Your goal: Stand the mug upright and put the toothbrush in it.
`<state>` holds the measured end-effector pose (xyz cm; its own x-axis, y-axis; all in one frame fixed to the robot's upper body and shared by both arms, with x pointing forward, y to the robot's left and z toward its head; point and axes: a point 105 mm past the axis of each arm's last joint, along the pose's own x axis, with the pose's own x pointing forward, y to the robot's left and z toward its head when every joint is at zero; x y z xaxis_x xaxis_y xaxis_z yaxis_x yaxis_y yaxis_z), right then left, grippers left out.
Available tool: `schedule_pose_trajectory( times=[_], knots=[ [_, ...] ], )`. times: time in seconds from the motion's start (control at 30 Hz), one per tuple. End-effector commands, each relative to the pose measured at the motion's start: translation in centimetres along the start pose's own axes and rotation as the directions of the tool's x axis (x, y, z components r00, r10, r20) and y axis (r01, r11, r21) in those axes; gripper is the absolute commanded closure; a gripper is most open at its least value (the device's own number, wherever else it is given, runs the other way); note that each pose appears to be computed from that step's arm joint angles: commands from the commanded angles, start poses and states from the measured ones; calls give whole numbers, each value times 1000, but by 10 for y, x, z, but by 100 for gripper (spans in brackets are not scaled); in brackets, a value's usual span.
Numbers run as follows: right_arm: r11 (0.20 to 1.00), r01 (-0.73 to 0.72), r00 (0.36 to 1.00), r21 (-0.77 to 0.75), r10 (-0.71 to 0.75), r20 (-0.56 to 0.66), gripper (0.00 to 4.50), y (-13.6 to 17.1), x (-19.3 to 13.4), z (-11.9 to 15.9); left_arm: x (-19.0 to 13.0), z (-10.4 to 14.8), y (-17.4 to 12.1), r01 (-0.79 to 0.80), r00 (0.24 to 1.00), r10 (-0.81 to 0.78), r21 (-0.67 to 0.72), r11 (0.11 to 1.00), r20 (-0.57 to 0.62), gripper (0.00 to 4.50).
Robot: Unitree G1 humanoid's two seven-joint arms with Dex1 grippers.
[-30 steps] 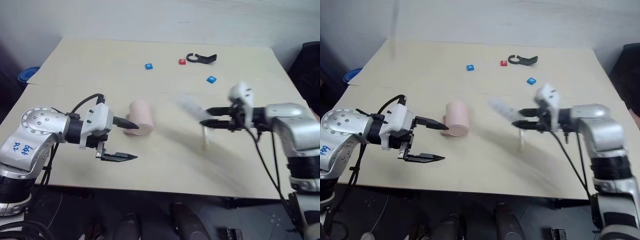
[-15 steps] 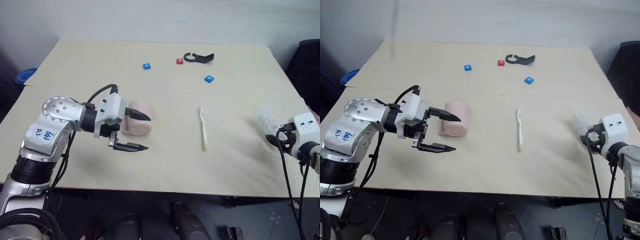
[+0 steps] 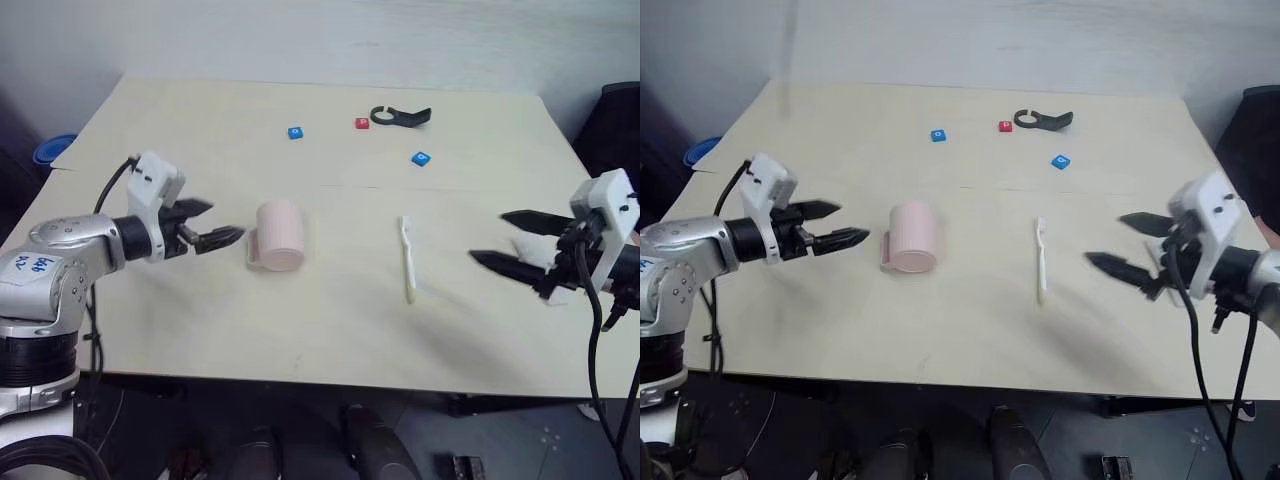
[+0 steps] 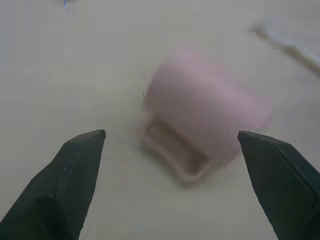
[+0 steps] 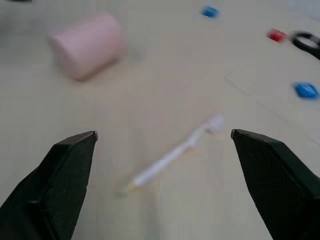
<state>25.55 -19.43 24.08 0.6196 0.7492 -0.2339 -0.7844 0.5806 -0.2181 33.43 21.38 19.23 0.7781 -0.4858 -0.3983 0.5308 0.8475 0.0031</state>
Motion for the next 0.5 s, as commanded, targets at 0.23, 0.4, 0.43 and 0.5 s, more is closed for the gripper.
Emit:
schedule_pose_trajectory(
  times=[0.23,0.4,0.43,0.5],
  knots=[
    [979,-180,982,-95,185,45,128,38,21,27,23,-8,-1,-129,989,96,-345,930,-112,0],
    [980,-178,983,-90,182,37,128,38,23,22,49,-10,-9,-67,989,3,-419,905,-151,0],
    [980,-178,983,-91,182,35,128,39,22,22,53,-10,-12,-51,988,-16,-417,908,-155,0],
    [980,-176,983,-92,180,35,128,39,22,21,58,-9,-15,-32,985,-44,-430,902,-166,0]
  ],
)
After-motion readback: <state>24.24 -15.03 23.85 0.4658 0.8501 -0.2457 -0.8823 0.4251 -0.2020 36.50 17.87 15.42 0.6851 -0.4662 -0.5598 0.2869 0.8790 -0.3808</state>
